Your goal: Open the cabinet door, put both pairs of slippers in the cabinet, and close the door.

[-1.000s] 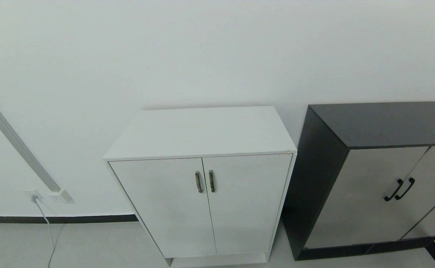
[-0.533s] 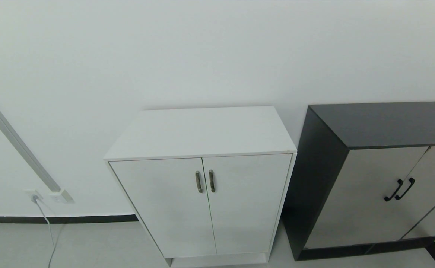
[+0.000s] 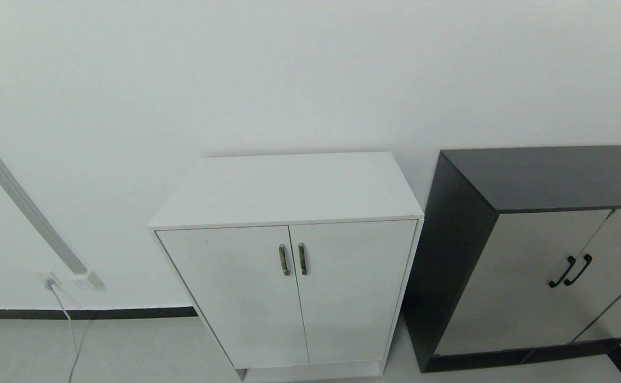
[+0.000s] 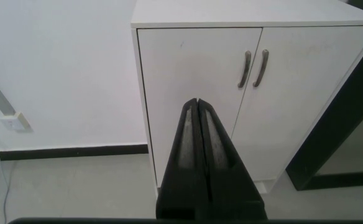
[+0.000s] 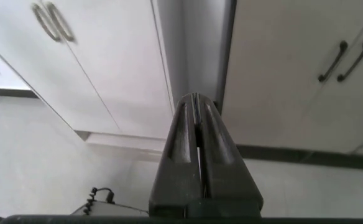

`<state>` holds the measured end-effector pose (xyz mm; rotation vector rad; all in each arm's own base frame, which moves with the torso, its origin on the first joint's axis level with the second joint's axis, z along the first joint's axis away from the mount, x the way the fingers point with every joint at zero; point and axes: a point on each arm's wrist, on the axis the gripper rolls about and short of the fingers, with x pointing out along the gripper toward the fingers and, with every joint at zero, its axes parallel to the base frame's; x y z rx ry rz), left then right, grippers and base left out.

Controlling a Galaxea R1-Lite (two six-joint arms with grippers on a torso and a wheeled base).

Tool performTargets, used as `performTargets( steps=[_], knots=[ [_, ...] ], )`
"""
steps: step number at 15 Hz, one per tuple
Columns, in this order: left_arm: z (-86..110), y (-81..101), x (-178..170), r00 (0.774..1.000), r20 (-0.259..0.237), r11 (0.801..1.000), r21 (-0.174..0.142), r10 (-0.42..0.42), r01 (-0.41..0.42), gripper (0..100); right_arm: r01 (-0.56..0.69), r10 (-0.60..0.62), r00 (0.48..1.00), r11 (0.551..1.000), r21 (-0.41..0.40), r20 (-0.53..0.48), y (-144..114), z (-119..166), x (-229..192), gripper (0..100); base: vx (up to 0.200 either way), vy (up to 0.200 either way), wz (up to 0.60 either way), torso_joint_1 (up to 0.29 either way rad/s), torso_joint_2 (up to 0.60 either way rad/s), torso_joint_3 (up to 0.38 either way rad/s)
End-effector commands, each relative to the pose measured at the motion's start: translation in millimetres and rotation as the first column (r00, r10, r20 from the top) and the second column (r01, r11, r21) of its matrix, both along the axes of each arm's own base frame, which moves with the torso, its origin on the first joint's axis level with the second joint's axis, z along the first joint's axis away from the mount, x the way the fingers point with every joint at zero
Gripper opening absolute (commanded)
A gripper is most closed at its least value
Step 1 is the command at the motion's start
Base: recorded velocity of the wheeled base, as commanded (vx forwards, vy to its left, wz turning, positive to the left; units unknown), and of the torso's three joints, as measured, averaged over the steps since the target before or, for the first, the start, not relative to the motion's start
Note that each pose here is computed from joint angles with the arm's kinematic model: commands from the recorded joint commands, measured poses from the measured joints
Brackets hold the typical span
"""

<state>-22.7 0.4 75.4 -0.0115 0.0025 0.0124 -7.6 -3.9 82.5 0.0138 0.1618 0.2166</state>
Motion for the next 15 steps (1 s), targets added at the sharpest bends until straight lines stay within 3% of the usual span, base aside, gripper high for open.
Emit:
performTargets(
  steps=[1,5,7,9,12,15],
  knots=[
    [0.1,0.0,0.0,1.0,0.001,1.0,-0.001,0.0,0.0,0,-0.053,0.052,0.997,0.998,0.019,0.063,-2.2,-0.8,-4.9,0,0.0,0.0,0.0,0.0,0.0,0.0],
    [-0.1,0.0,0.0,1.0,-0.001,1.0,-0.001,0.0,0.0,0,-0.08,0.077,0.991,0.996,0.029,0.109,-2.8,-0.7,-8.4,0,0.0,0.0,0.0,0.0,0.0,0.0],
    [-0.1,0.0,0.0,1.0,-0.001,1.0,-0.001,-0.002,0.002,0,-0.163,0.165,0.982,0.986,-0.031,0.093,-0.6,-5.2,-9.2,0,0.0,0.0,0.0,0.0,0.0,0.0],
    [-0.1,0.0,0.0,1.0,-0.001,1.0,-0.001,-0.002,0.002,0,-0.158,0.16,0.985,0.987,-0.037,0.058,0.3,-5.1,-6.7,0,0.0,0.0,0.0,0.0,0.0,0.0],
    [-0.1,0.0,0.0,1.0,-0.001,1.0,-0.001,-0.002,0.002,0,-0.001,0.004,0.998,0.999,-0.041,0.066,1.7,-4.7,-7.5,0,0.0,0.0,0.0,0.0,0.0,0.0],
    [-0.1,0.0,0.0,1.0,-0.001,1.0,-0.001,-0.002,0.002,0,0.071,-0.068,0.995,0.997,-0.04,0.066,1.5,-4.7,-7.4,0,0.0,0.0,0.0,0.0,0.0,0.0]
  ],
)
